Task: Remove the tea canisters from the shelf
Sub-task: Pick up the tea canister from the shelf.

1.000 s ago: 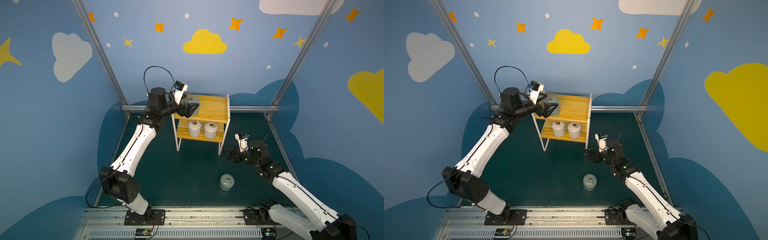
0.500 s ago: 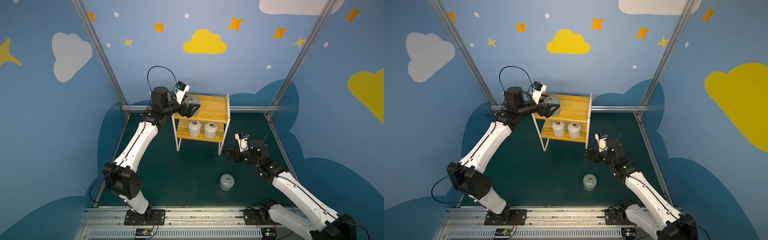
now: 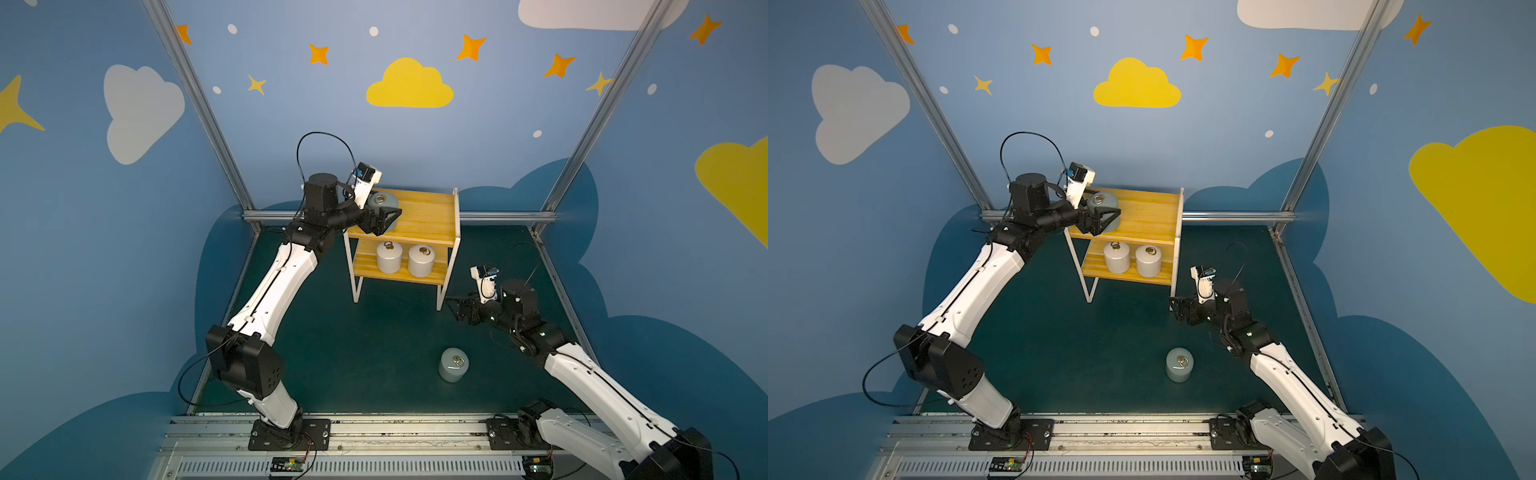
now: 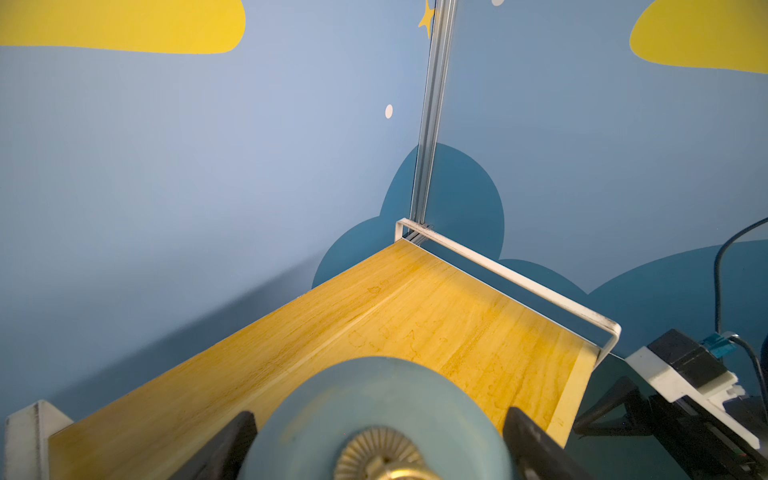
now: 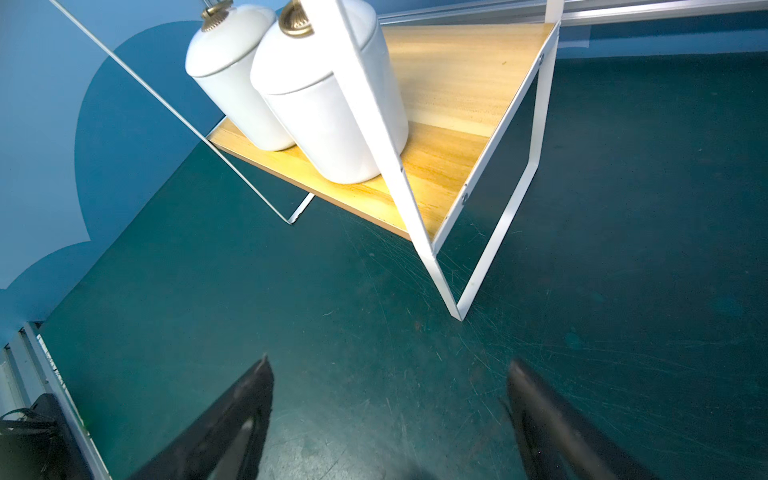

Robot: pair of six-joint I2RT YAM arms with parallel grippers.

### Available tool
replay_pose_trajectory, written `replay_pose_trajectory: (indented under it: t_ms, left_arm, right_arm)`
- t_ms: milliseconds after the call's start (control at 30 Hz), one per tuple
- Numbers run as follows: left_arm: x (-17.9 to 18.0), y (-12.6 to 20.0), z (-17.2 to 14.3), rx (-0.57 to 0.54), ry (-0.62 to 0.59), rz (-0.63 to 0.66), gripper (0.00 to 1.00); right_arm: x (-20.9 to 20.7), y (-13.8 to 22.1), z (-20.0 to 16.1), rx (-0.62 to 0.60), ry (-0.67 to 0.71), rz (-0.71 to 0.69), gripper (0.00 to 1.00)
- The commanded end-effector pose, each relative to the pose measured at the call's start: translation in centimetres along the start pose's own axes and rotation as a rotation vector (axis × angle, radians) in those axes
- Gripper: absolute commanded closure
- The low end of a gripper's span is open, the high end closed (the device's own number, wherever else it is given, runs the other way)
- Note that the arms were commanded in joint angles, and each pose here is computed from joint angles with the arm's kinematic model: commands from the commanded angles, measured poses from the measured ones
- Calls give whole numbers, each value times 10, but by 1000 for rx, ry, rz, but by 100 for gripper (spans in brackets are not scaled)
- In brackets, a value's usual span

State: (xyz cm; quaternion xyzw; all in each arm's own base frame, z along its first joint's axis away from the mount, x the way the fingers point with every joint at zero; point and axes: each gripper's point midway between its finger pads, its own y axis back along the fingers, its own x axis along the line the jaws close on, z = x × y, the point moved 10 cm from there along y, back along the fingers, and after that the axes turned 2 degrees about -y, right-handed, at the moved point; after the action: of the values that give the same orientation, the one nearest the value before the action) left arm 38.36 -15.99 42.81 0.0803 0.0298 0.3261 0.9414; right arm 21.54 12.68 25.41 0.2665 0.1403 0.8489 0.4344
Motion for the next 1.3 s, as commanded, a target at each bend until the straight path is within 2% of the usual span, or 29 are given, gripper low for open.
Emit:
replay_pose_trajectory:
  t_ms: [0, 167, 400, 767, 1000, 1267]
  left_arm:
    - [0, -4, 3, -5, -7, -21, 11]
    - [-1, -6, 1, 0, -4, -27, 17]
    - [-2, -4, 2, -9, -6, -30, 32]
    - [-17, 12, 18, -50, -24, -49, 39]
    - [-53, 28, 23, -73, -46, -122, 41]
    - [-101, 46, 2, -72, -25, -169, 42]
  right_arm:
    - [1, 3, 4, -28, 1, 11, 11]
    - [1, 3, 4, -29, 4, 9, 11]
    - [0, 3, 3, -26, 2, 5, 11]
    - [-1, 3, 2, -26, -1, 2, 11]
    - [-1, 6, 5, -45, 11, -8, 11]
    - [0, 9, 11, -63, 23, -13, 11]
